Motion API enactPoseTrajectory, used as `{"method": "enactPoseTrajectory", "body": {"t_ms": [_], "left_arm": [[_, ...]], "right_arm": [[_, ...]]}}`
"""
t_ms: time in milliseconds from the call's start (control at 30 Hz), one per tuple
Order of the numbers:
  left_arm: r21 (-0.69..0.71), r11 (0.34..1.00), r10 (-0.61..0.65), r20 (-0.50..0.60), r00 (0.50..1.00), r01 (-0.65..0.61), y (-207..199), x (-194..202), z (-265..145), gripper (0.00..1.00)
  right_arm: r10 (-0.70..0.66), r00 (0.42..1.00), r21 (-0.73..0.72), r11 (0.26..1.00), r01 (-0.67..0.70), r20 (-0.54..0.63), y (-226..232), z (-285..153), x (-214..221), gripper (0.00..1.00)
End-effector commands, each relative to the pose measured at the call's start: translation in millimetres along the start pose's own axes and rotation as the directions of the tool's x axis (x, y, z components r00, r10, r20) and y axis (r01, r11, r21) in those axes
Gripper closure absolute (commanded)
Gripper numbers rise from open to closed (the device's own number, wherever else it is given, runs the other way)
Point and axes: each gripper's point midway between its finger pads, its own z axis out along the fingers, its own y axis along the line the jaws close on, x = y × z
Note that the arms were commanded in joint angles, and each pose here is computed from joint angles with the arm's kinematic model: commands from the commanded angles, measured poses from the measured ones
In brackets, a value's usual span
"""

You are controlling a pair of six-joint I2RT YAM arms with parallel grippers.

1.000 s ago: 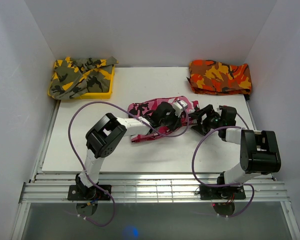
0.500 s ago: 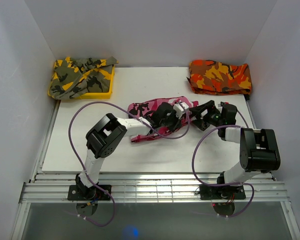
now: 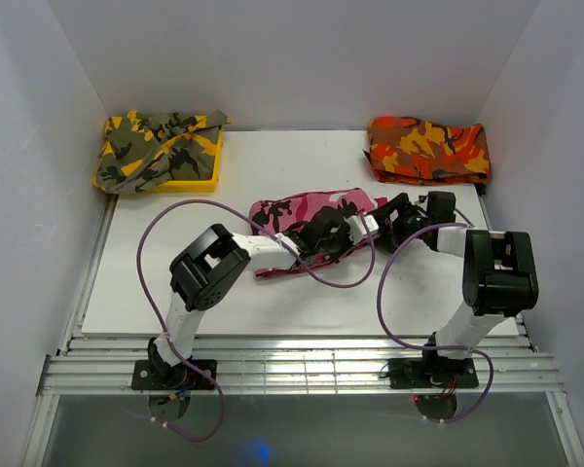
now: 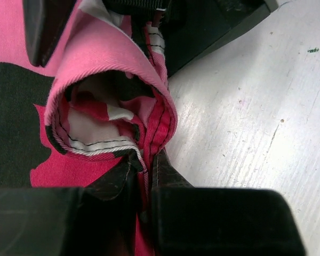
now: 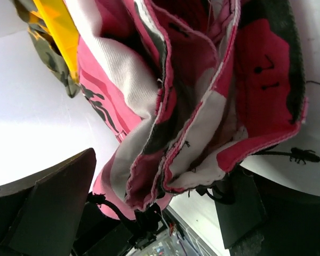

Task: Fold and stack the trousers
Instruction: Neatly place the folded trousers to the corner

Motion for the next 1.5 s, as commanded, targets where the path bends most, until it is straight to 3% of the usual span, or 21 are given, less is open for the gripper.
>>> {"method": "enactPoseTrajectory", "body": {"t_ms": [0, 133, 367, 500, 700, 867, 1033, 1167, 1233, 1367, 1467], "left_arm": [[0.002, 0.997, 0.073, 0.027, 0.997, -0.073, -2.0, -16.2, -12.7, 1.00], [-0.020, 0.995, 0.094, 0.039, 0.995, -0.094, 2.6, -19.9, -13.5, 1.00], [-0.057, 0.987, 0.155, 0.052, 0.987, -0.152, 9.5, -23.1, -12.0, 1.00], [-0.063, 0.985, 0.167, 0.063, 0.984, -0.163, 9.6, -27.9, -13.3, 1.00], [-0.045, 0.979, 0.201, 0.061, 0.978, -0.198, 3.7, -24.9, -11.4, 1.00], [-0.050, 0.983, 0.183, 0.081, 0.980, -0.179, 4.9, -34.1, -10.7, 1.00], [-0.070, 0.987, 0.153, 0.094, 0.984, -0.146, 8.9, -43.0, -10.4, 1.00], [-0.035, 0.990, 0.142, 0.123, 0.982, -0.139, 1.4, -51.3, -14.8, 1.00], [-0.014, 0.990, 0.138, 0.126, 0.982, -0.137, -4.5, -49.8, -18.0, 1.00], [0.019, 0.988, 0.147, 0.125, 0.981, -0.151, -15.8, -44.9, -24.5, 1.00], [0.028, 0.988, 0.150, 0.124, 0.981, -0.155, -19.4, -42.3, -31.1, 1.00]], "right_arm": [[-0.066, 0.997, 0.050, 0.996, 0.068, -0.036, 1.6, -11.5, 8.5, 0.10], [-0.025, 0.997, 0.118, 0.992, 0.034, -0.073, -13.6, -15.3, 19.3, 0.10], [-0.084, 0.995, 0.213, 0.973, 0.092, -0.046, -27.0, -19.6, 11.5, 0.10], [-0.065, 0.998, 0.200, 0.977, 0.069, -0.026, -26.7, -11.4, 3.6, 0.10], [-0.167, 0.985, 0.066, 0.984, 0.164, 0.037, 2.3, -6.0, -11.0, 0.10], [-0.172, 0.985, 0.175, 0.969, 0.174, -0.024, -19.9, 0.8, 5.0, 0.10], [-0.136, 0.990, 0.160, 0.977, 0.140, -0.034, -26.4, 3.9, 12.8, 0.10], [-0.191, 0.982, 0.160, 0.969, 0.190, -0.011, -21.5, 3.8, 4.6, 0.10], [-0.219, 0.976, 0.145, 0.965, 0.217, 0.000, -16.0, 7.9, -2.6, 0.03], [-0.327, 0.943, 0.056, 0.944, 0.324, 0.061, 9.1, 19.8, -19.8, 0.30], [-0.358, 0.931, 0.036, 0.934, 0.356, 0.076, 19.7, 26.9, -24.2, 0.30]]}}
